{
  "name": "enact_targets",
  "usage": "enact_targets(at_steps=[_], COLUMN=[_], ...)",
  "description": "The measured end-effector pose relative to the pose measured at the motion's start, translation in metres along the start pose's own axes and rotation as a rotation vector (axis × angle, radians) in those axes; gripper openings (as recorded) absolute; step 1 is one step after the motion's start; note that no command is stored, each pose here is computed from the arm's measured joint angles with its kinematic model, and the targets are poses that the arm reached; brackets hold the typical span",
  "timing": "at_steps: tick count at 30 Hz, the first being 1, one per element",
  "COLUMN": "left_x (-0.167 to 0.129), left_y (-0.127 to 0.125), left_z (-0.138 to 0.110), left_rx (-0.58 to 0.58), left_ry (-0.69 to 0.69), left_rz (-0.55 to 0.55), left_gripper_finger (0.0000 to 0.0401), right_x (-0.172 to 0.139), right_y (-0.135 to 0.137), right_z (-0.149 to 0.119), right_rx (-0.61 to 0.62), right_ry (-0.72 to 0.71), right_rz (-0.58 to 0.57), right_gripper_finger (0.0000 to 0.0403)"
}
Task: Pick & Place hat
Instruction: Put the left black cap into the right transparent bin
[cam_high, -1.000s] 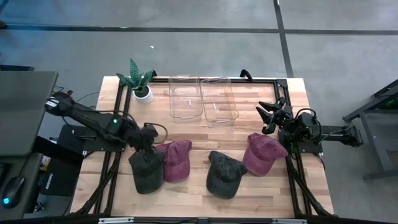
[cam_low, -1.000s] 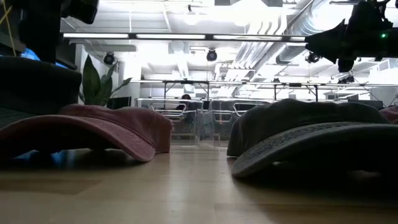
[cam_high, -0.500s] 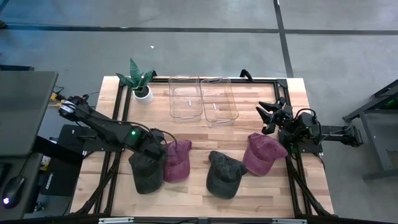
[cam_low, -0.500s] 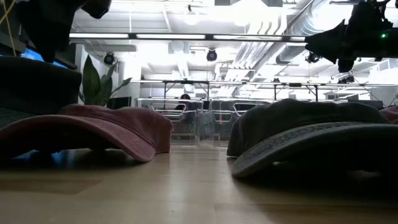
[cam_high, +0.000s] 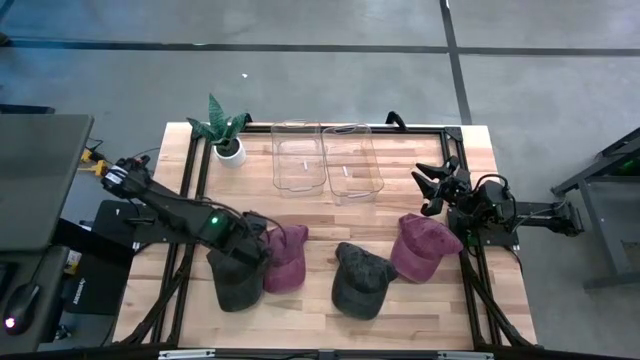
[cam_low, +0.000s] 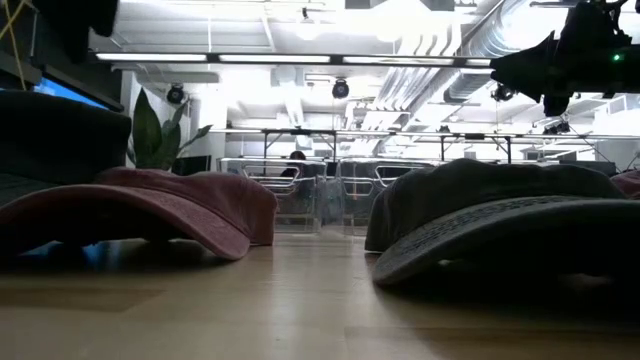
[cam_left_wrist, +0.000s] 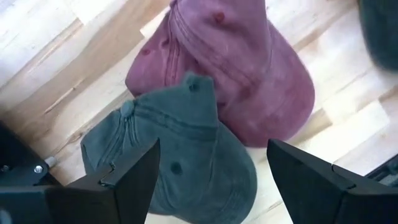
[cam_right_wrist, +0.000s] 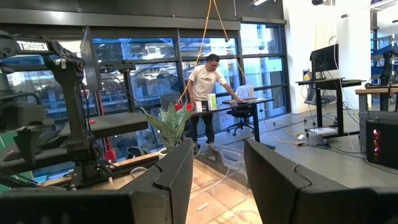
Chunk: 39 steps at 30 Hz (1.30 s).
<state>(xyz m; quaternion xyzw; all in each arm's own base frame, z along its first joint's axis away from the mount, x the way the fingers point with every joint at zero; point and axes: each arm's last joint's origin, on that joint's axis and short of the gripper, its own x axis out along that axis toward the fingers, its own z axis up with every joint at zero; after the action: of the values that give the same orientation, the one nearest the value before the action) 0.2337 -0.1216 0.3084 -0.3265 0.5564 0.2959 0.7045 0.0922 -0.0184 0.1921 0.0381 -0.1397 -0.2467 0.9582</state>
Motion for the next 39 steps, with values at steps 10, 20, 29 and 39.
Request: enact_targets(at_steps=[10,20,29,39], left_x=[0.022,0.050,0.057,0.064], left_y=[-0.017,-0.026,-0.029,-0.027], left_z=[-0.020,-0.033,-0.035,-0.035], left_rx=[0.023,0.008,0.022,0.029], left_ry=[0.077,0.095,0.064,0.028], left_rz=[0.067,0.228,0.260,0.263], left_gripper_finger=[0.0286,0.0286,0.0282,0.0178], right_x=[0.000,0.000,0.000,0.000], right_y=[0.000,0.000,0.000,0.000], right_z=[0.000,-0.001,-0.001,-0.001], right_rx=[-0.001,-0.003,-0.003,-0.003], right_ry=[0.002,0.006,0.006,0.006], right_rz=[0.000,-0.001,0.000,0.000], right_gripper_finger=[0.0139,0.0139,0.0139,0.0139])
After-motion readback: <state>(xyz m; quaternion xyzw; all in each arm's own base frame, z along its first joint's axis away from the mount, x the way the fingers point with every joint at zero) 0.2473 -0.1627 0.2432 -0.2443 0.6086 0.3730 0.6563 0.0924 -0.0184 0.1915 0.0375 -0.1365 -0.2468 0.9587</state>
